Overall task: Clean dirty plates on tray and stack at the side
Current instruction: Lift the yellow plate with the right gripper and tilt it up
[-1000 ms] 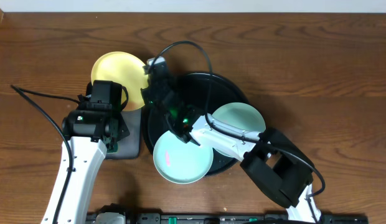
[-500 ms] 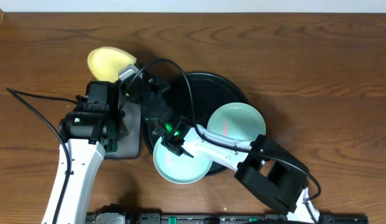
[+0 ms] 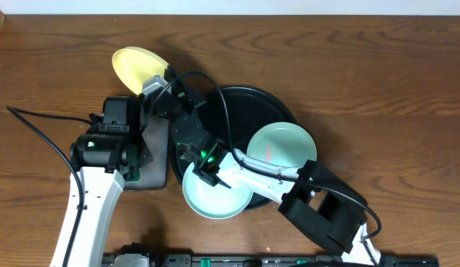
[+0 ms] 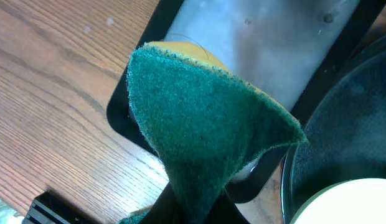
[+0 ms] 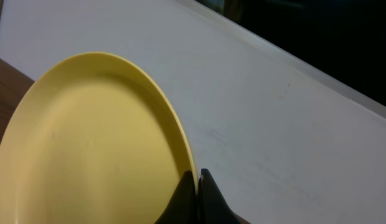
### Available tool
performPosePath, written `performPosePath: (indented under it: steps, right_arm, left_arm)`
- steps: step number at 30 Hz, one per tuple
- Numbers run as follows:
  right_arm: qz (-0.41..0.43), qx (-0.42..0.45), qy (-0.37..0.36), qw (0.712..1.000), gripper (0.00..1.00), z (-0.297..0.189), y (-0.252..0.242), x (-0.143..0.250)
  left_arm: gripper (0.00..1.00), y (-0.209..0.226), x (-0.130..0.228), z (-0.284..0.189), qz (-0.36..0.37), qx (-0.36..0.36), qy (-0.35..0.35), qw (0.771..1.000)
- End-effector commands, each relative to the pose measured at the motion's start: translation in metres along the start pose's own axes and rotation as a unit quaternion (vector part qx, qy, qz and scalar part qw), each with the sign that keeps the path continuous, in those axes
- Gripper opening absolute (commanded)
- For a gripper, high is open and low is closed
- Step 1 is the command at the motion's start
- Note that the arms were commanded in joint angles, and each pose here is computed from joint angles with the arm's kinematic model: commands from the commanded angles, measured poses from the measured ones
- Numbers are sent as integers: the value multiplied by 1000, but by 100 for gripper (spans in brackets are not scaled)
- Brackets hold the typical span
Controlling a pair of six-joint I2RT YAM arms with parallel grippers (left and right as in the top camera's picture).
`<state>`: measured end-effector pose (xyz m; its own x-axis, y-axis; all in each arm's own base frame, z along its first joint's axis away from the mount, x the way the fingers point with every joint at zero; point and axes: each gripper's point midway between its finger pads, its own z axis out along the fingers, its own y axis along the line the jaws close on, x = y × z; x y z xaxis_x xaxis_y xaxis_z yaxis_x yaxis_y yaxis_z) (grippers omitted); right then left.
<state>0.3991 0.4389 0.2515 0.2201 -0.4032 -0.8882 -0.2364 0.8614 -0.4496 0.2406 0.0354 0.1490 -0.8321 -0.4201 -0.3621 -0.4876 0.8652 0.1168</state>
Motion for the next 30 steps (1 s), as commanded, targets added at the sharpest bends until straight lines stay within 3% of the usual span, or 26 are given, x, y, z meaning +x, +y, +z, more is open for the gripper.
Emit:
performPosePath:
  steps: [1, 9, 13, 21, 30]
  right_arm:
    - [53, -13, -29, 998, 1, -10, 8, -28]
    - [69, -12, -32, 997, 1, -9, 7, -29]
    - [10, -16, -37, 999, 1, -9, 9, -30]
    - [-20, -13, -33, 999, 1, -10, 9, -29]
    - [84, -21, 35, 996, 1, -7, 16, 6]
  left_arm:
    - [7, 0, 4, 4, 6, -10, 10, 1000]
    - [8, 0, 4, 4, 6, -10, 10, 1000]
    - [8, 0, 4, 4, 6, -10, 10, 1000]
    - [7, -1, 2, 4, 5, -8, 7, 1000]
    - [7, -1, 1, 4, 4, -7, 5, 1000]
